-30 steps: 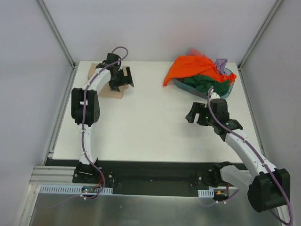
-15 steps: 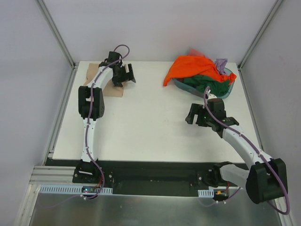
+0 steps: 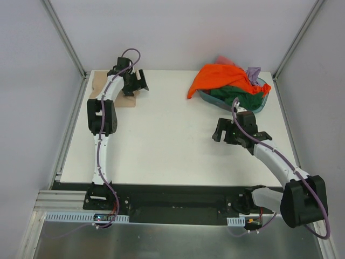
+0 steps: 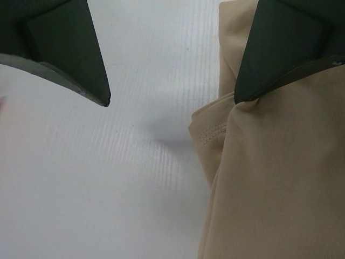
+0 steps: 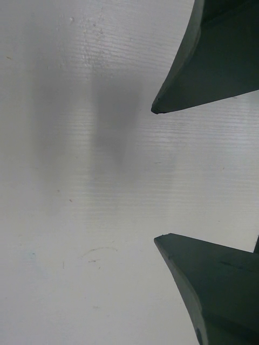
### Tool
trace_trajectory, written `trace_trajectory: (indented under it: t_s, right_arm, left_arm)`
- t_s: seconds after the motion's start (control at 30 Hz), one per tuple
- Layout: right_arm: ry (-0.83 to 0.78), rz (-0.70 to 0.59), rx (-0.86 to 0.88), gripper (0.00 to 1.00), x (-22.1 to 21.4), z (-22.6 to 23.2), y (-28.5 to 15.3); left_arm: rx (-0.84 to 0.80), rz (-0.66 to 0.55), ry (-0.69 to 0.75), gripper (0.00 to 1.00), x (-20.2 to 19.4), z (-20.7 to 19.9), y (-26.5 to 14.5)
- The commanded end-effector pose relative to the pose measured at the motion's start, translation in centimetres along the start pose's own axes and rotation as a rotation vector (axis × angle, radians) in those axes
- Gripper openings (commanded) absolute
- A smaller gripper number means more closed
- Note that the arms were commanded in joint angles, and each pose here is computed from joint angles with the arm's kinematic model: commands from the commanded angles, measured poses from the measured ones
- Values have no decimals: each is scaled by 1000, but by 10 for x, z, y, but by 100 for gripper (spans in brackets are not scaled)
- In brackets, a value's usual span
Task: Fold and stack the t-shirts
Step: Put the neatly folded tshirt into the corner of the board with the left arm
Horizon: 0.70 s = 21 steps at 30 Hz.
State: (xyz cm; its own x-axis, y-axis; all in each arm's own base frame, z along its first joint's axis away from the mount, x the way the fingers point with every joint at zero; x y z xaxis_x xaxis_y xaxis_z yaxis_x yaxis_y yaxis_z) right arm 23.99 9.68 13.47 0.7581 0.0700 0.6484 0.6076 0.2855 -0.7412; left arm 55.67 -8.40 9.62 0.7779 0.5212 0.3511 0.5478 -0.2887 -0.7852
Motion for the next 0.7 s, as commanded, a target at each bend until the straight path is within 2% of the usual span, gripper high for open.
trace_trajectory:
  t_s: [0.0, 0.2, 0.3, 0.4, 0.53, 0.67]
  right_arm:
    - [-12, -24, -9, 96, 15, -1, -3]
    - [-10, -22, -17, 96, 16, -2, -2]
    - [3, -23, -31, 96, 17, -2, -4]
    - [18, -49, -30, 96, 21, -2, -10]
    - [21, -81, -27, 96, 19, 0, -26]
    - [48, -140, -30, 96, 10, 0, -42]
  left_arm:
    - [61, -54, 16, 99, 14, 13, -4]
    - [-11, -73, 51, 99, 23, -5, -29]
    - [-76, -117, 90, 99, 34, -28, -65]
    - [-177, -141, 104, 99, 31, -57, -119]
    - [-295, -171, 144, 99, 9, -90, -191]
    - [-349, -200, 195, 99, -44, -104, -249]
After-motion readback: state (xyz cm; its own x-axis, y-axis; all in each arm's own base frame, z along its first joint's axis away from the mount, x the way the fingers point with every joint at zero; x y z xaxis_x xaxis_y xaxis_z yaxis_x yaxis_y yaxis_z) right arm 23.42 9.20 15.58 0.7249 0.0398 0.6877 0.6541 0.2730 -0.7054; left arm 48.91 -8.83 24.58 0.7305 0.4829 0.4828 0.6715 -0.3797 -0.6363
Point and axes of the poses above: each gripper's point midway between its finger pads, its own y axis out along the fingers, its own z axis along the line the jaws close on, x = y × z, the point moved 6 cm from there along -y, back along the fingers, and after that the axes turned 13 degrees about -y, right-handed, at the moved point
